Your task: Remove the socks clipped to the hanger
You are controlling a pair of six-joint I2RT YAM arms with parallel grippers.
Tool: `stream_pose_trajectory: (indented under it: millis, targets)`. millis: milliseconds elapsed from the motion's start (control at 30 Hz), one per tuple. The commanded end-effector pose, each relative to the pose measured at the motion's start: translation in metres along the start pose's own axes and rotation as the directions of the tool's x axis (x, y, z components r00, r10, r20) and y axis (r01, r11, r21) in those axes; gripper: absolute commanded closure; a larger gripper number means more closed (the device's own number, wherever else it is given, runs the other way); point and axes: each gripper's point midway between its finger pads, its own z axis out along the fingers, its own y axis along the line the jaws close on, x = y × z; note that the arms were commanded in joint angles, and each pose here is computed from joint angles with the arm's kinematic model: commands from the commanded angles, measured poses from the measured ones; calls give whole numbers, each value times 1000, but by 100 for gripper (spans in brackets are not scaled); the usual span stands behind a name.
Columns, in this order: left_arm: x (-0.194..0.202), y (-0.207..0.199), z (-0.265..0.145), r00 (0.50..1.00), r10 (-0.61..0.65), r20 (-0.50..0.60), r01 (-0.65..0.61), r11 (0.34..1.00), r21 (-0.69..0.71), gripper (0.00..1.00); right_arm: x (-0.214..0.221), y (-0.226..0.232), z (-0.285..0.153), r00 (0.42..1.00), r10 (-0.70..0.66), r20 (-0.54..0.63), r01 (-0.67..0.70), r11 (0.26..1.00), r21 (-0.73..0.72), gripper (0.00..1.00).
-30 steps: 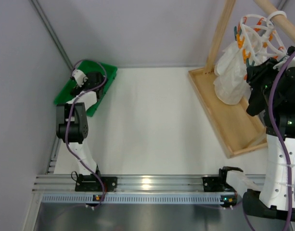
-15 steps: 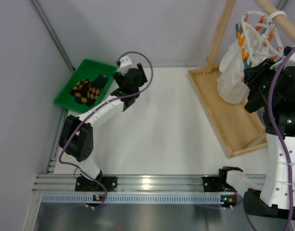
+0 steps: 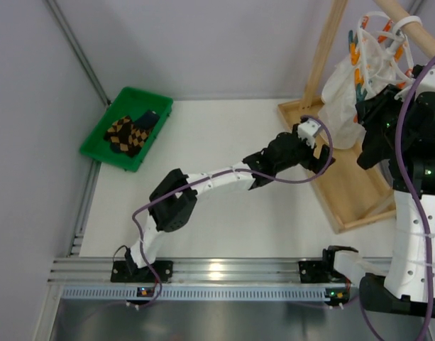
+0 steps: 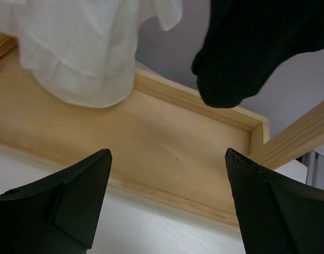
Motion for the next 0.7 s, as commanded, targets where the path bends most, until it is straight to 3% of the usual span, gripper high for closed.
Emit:
stream_pose_trajectory:
  millis: [0, 333, 667]
  targets:
    - [-39, -51, 17, 986, 96, 138, -129, 958, 255, 3, 19, 20, -11, 994, 5, -106, -15, 996, -92, 94]
    - [-20, -82, 75, 967, 116, 229, -190, 922, 337, 2, 17, 27, -6, 992, 18, -125, -32, 993, -115, 94]
    - [-13, -101, 80, 963, 11, 269, -132, 890, 437, 2, 2, 38, -10, 994, 37, -104, -52, 987, -153, 94]
